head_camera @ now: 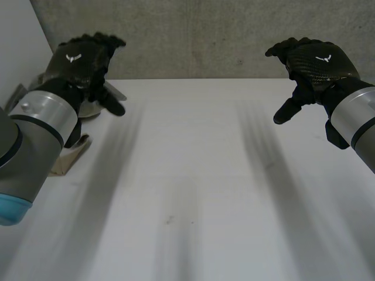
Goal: Fold the laundry.
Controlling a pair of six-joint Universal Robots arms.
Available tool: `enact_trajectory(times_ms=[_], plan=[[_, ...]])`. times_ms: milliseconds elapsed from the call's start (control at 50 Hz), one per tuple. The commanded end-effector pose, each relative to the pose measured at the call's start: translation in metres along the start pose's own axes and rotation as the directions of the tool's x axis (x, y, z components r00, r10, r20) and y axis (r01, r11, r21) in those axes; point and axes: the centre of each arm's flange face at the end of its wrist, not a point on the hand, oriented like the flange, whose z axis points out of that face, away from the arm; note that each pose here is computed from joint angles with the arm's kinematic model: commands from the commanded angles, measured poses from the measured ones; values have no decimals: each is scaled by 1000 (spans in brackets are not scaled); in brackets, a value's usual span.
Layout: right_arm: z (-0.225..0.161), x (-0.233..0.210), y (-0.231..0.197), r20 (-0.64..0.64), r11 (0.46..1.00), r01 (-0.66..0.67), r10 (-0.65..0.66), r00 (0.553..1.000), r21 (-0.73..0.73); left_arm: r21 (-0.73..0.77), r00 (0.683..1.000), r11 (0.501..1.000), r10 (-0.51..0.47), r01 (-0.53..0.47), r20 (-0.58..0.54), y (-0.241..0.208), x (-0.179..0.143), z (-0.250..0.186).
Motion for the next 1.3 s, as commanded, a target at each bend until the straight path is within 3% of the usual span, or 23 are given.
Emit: enact_trajectory(times_ms=[20, 120, 320, 460, 600, 680, 740, 820, 840, 920, 940, 980, 1040, 1080, 1140, 1220, 1300], plan=[[1, 0, 1, 0, 1000, 0, 0, 1000, -2, -168, 956, 948, 286, -271, 69, 49, -41, 15], [4, 0, 8, 1, 1000, -4, 4, 1000, -20, -328, 902, 865, 425, -380, 79, 115, -79, 40], [8, -3, 18, 14, 999, -7, 7, 1000, -46, -457, 807, 748, 582, -481, 104, 188, -147, 71], [10, -3, 23, 14, 998, -9, 10, 1000, -60, -431, 767, 708, 640, -560, 53, 209, -156, 91], [11, -1, 23, 8, 998, -9, 9, 1000, -58, -390, 729, 699, 678, -599, 95, 206, -155, 102], [12, 0, 21, 5, 999, -8, 8, 1000, -52, -316, 711, 718, 684, -620, 162, 183, -119, 108], [11, 0, 19, 5, 999, -7, 7, 1000, -46, -229, 725, 750, 660, -621, 196, 145, -88, 105], [11, 1, 16, 2, 999, -5, 5, 1000, -37, -54, 816, 836, 546, -546, 190, 93, -31, 86], [11, 1, 15, 2, 999, -5, 5, 1000, -36, 13, 858, 870, 484, -493, 170, 75, -10, 77], [11, 2, 13, -1, 1000, -3, 3, 1000, -27, 126, 927, 920, 361, -372, 102, 45, 29, 57], [11, 2, 12, -1, 1000, -3, 3, 1000, -24, 162, 953, 939, 301, -304, 44, 35, 49, 45], [12, 3, 10, -3, 1000, -2, 2, 1000, -19, 175, 970, 957, 242, -232, -35, 33, 72, 31], [12, 3, 9, -4, 1000, -1, 1, 1000, -16, 180, 974, 972, 176, -150, -141, 34, 103, 14], [12, 3, 9, -4, 1000, -1, 1, 1000, -16, 171, 960, 981, 131, -91, -246, 40, 131, 0], [12, 4, 9, -5, 1000, -1, 1, 1000, -17, 132, 945, 986, 139, -103, -297, 60, 143, -2], [11, 4, 7, -6, 1000, -1, 0, 1000, -12, 104, 946, 981, 186, -164, -266, 72, 137, 6], [11, 4, 7, -5, 1000, 0, 0, 1000, -9, 35, 923, 929, 369, -368, -110, 85, 80, 37]])
